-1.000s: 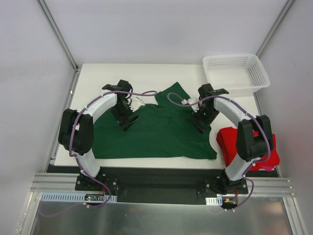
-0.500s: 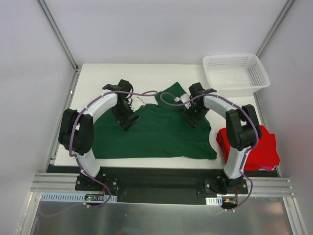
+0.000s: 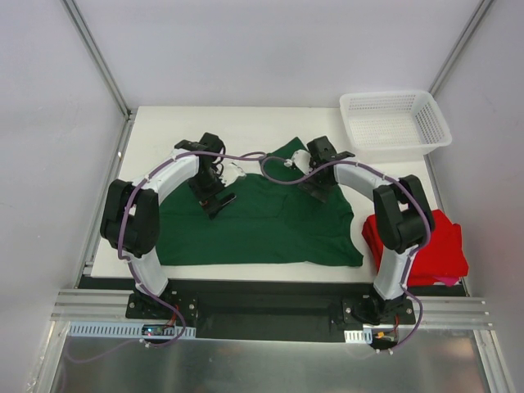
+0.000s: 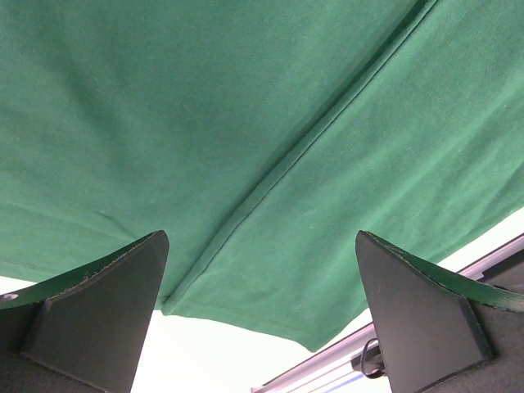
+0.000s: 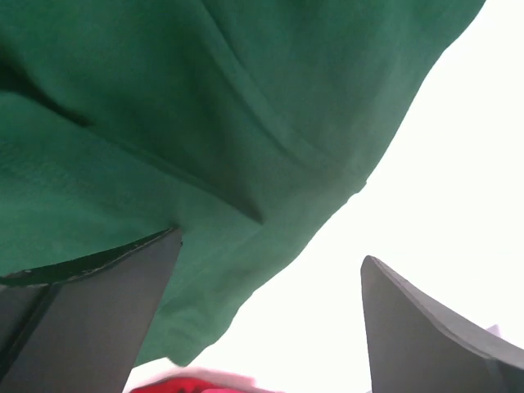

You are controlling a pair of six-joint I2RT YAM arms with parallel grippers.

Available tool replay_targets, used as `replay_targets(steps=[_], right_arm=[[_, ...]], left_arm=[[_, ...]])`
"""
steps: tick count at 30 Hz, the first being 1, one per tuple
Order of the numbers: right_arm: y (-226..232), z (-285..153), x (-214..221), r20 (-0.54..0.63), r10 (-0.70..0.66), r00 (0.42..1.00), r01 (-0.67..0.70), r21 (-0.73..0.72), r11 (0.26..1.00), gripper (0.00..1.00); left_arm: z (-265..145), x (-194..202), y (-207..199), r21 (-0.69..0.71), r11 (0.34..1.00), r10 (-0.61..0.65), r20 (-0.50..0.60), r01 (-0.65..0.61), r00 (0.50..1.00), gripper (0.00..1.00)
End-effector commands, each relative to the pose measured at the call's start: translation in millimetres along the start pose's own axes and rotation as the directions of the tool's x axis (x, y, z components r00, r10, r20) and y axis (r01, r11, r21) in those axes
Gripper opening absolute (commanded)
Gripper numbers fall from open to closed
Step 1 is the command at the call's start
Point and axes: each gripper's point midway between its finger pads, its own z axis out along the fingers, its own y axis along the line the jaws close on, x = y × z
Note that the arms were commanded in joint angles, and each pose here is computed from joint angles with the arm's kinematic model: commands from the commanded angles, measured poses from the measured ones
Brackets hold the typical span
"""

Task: Fold and stack the t-shirts

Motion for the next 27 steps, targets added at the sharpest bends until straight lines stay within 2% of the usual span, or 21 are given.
replay_targets(steps=[1, 17, 21, 25, 27], right_arm=[[-8.0, 11.3, -3.1, -0.013, -0.076, 0.997, 0.077, 0.066, 0.995, 0.96], [-27.6, 31.4, -28.0, -0.007, -0.172, 0.985, 0.172, 0.119, 0.978, 0.96], [-36.9, 3.1, -36.2, 0.013, -0.096, 0.995, 0.094, 0.092, 0.991, 0.96], [-57.4, -37.1, -60.1, 0.114, 0.004, 0.993, -0.015, 0.098, 0.995, 0.96], [-73.6, -49.5, -76.0, 0.163, 0.085, 0.983, -0.101, 0.088, 0.991, 0.96]], left_arm=[[-5.9, -6.0, -0.9, -0.005, 1.0, 0.006, 0.008, -0.006, 1.0, 0.99], [-8.1, 3.2, -2.7, -0.023, 1.0, 0.016, -0.009, -0.017, 1.0, 0.99], [-9.3, 8.1, -0.9, -0.042, 0.999, 0.027, -0.022, -0.028, 0.999, 0.99], [-21.5, 11.5, 11.2, -0.117, 0.991, 0.058, -0.026, -0.06, 0.998, 0.99], [-31.4, 1.0, 28.0, -0.178, 0.984, 0.027, 0.019, -0.023, 0.999, 0.99]])
